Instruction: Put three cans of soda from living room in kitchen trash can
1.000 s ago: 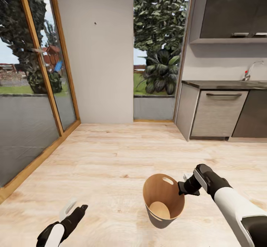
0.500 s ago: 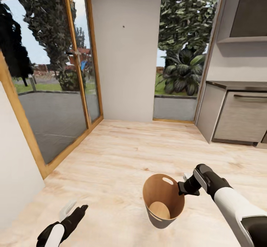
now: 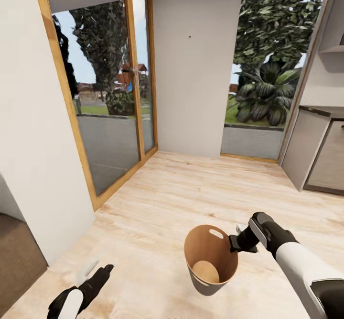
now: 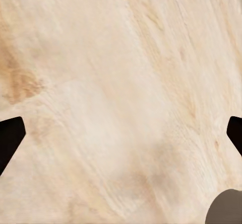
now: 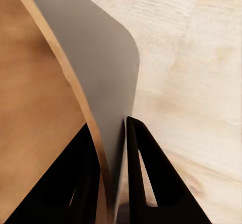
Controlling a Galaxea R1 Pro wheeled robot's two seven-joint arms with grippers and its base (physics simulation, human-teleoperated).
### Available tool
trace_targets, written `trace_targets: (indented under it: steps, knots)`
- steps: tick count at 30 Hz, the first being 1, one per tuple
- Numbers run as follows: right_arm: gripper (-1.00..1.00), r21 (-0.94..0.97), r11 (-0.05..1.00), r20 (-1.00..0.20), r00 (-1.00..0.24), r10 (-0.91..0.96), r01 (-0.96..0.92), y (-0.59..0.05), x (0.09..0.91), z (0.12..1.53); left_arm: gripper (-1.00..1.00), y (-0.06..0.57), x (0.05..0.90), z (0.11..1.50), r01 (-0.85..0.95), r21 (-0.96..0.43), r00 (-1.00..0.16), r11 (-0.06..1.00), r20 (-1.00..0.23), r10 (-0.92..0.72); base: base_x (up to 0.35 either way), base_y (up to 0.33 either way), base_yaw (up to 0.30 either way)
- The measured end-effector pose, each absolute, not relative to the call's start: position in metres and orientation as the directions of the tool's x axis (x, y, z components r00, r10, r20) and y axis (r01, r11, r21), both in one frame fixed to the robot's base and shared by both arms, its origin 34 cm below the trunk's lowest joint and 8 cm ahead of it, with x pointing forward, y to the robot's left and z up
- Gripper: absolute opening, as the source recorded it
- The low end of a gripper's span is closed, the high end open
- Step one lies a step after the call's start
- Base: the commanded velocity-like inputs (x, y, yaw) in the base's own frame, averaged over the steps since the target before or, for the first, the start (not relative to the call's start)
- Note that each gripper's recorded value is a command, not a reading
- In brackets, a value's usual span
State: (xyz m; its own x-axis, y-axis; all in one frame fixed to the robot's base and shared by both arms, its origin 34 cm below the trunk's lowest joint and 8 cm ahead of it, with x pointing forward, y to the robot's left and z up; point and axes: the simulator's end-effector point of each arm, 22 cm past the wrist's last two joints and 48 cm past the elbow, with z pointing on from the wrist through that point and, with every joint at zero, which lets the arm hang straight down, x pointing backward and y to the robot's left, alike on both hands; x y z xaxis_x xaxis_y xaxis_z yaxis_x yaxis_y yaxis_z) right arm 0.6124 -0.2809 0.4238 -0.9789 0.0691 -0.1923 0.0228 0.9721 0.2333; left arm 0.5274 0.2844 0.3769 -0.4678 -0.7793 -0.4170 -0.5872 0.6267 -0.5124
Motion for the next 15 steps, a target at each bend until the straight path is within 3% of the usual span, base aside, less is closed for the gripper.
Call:
trace_targets:
  steps: [4, 15]
  knots:
    - [-1.00, 0.249, 0.968, -0.185, -0.980, 0.077, 0.029, -0.278, 0.610, 0.422, 1.00, 0.279, 0.528, 0.377, -0.576, -0.510, -0.482, 0.639, -0.419, -0.769, -0.260, 0.001, 0.203]
    - [-1.00, 0.239, 0.971, -0.179, -0.981, 0.070, 0.026, -0.279, 0.606, 0.418, 1.00, 0.280, 0.522, 0.389, -0.552, -0.517, -0.494, 0.654, -0.429, -0.756, -0.318, 0.000, 0.036]
